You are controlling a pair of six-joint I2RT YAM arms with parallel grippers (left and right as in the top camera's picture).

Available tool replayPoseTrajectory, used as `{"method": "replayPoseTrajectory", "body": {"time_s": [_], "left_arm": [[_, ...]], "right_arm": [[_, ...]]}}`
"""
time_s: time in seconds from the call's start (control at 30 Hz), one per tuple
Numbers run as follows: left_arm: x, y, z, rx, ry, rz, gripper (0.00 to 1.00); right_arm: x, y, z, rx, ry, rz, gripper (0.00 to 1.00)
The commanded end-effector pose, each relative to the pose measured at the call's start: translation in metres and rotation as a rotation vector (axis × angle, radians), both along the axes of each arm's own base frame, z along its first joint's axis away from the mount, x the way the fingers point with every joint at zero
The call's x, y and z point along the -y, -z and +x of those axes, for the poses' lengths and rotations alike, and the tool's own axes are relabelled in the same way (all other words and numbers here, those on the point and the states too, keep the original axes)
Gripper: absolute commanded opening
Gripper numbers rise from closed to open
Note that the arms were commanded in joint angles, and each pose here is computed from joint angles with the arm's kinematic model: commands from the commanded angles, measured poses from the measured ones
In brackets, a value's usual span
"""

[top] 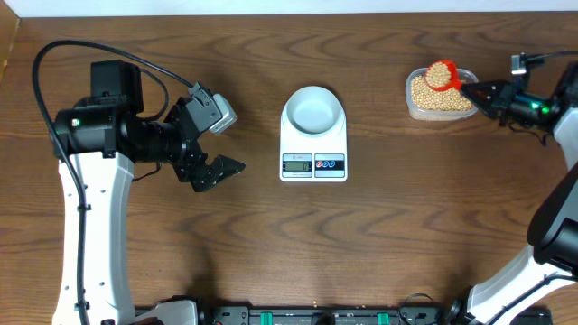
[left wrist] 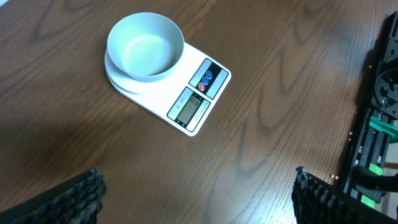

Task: Scoop item into bowl and weigh 50g on scale
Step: 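Lift the filled red scoop out of the tub with the right gripper, then carry the filled scoop leftward over the white bowl on the scale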

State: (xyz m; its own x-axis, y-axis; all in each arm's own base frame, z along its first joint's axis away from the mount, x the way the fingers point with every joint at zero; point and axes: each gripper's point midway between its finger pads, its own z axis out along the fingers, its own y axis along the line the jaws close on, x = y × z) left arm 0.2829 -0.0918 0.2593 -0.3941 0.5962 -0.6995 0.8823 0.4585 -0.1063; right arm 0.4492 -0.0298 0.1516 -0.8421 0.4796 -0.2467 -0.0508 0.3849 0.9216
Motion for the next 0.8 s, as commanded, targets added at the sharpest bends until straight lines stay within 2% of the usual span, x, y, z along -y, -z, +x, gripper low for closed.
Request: {"method": "replayPoseTrajectory", "body": {"time_s": [0.0, 0.77], "left_arm": [[-0.001, 0.002, -0.002, -0.007, 0.003, 0.004, 0.98], [-0.001, 0.002, -0.002, -0.006, 0.003, 0.004, 0.98]], "right_arm": [[-0.027, -0.008, 0.002, -0.012, -0.061, 0.067, 0.01], [-0.165, -0.018, -0.004, 0.089, -0.371, 0.047, 0.01]]}}
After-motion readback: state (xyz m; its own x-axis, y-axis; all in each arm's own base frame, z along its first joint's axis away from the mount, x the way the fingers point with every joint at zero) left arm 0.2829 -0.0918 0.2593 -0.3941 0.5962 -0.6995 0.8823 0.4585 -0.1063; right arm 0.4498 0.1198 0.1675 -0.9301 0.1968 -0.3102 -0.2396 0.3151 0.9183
